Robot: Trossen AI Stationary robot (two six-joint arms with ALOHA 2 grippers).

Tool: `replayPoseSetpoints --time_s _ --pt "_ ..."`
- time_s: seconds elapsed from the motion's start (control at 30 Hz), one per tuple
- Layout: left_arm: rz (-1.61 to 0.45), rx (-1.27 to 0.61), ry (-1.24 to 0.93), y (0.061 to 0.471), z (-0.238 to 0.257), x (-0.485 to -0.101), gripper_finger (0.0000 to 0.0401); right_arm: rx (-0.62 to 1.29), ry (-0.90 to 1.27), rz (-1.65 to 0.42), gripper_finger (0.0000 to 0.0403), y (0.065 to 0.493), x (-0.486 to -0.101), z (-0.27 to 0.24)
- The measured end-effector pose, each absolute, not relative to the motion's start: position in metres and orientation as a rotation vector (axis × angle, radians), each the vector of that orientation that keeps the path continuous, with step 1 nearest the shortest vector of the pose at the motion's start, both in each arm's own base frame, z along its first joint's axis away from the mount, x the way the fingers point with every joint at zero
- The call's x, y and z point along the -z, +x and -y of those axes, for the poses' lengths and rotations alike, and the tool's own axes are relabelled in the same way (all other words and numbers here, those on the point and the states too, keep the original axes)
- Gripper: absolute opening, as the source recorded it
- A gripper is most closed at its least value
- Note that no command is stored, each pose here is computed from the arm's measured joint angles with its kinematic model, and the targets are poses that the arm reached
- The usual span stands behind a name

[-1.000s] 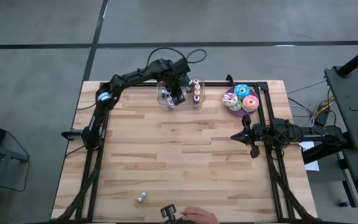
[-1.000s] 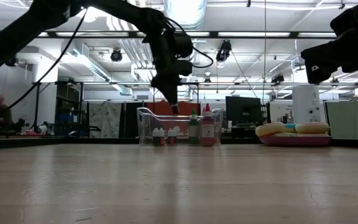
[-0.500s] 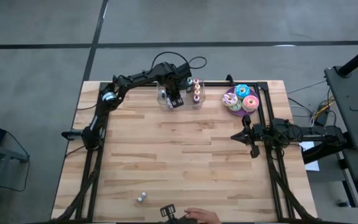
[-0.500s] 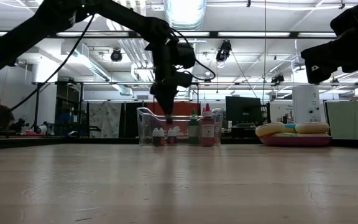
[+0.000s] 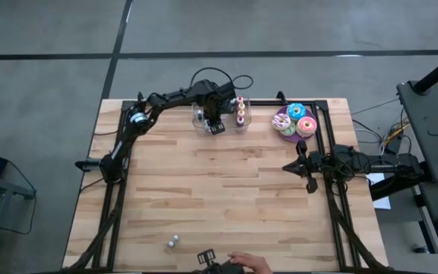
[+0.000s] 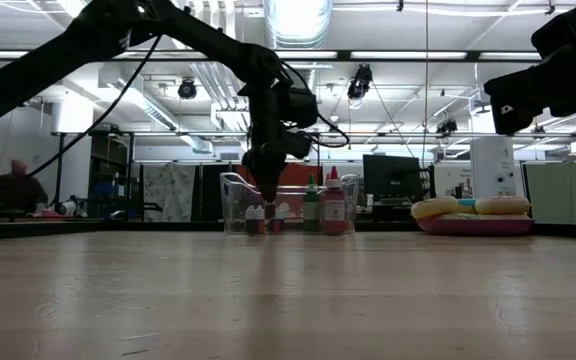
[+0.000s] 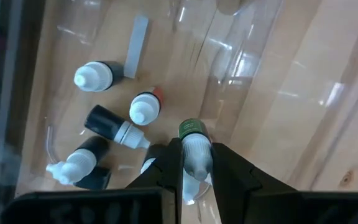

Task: Pick & Place food coloring
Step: Put the top small green food coloring bottle into the transparent bin

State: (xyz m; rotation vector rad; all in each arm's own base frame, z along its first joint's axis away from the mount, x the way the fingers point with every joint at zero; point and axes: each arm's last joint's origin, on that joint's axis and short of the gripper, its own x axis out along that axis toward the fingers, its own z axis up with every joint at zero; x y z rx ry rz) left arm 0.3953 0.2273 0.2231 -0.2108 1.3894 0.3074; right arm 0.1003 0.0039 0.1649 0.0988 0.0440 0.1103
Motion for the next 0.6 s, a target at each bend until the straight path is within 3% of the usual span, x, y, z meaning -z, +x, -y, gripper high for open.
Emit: replayPoseSetpoints --time_s 0.6 --pt "-1.419 -0.291 -0.208 0.401 -0.231 -0.203 0.0039 -0.11 0.099 -0.044 0.0009 0.1 -0.165 -0.004"
